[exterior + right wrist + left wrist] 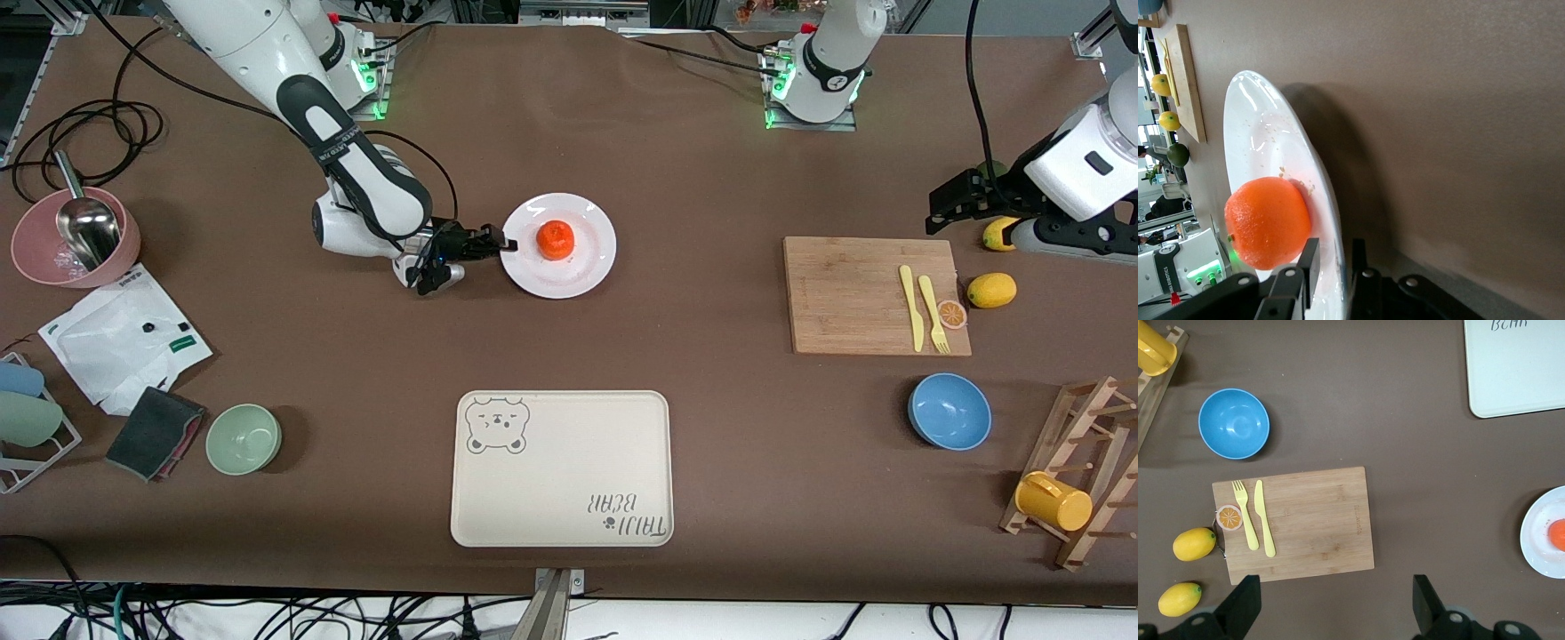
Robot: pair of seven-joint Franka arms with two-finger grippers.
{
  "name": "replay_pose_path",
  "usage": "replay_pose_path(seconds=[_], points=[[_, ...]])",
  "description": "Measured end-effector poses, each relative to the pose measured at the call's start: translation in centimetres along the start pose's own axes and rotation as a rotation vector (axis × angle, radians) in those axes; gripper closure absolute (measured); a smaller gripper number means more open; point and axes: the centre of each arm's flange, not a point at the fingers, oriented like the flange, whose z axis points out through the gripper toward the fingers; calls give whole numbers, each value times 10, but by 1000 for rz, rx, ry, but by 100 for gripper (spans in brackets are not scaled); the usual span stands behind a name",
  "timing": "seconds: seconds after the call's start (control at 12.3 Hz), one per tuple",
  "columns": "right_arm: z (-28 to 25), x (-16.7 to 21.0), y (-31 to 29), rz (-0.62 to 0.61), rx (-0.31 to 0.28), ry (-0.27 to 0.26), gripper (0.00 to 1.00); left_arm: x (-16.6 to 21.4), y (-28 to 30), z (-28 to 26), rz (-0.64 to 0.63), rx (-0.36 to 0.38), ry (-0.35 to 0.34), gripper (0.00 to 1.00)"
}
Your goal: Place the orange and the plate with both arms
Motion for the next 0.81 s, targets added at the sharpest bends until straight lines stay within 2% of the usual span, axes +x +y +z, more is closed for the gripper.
replay_pose_path(seconds=[0.08,0.16,0.24,0.49,0.57,0.81], points=[[0,0,0,0,0,0,80,-1,-1,1,-1,2,-8,0],[1,0,1,-1,0,-1,81,-2,-1,1,-2,4,-16,0],[1,0,1,-1,0,-1,90,-2,-1,0,-2,4,-16,0],[1,0,0,-8,3,-1,92,-3,-2,-5,4,49,-13,0],[1,0,-2,-11,12,-2,95,-4,-1,-4,7,54,-24,0],[0,0,-4,-14,14,-1,95,-7,-1,0,7,54,-63,0]])
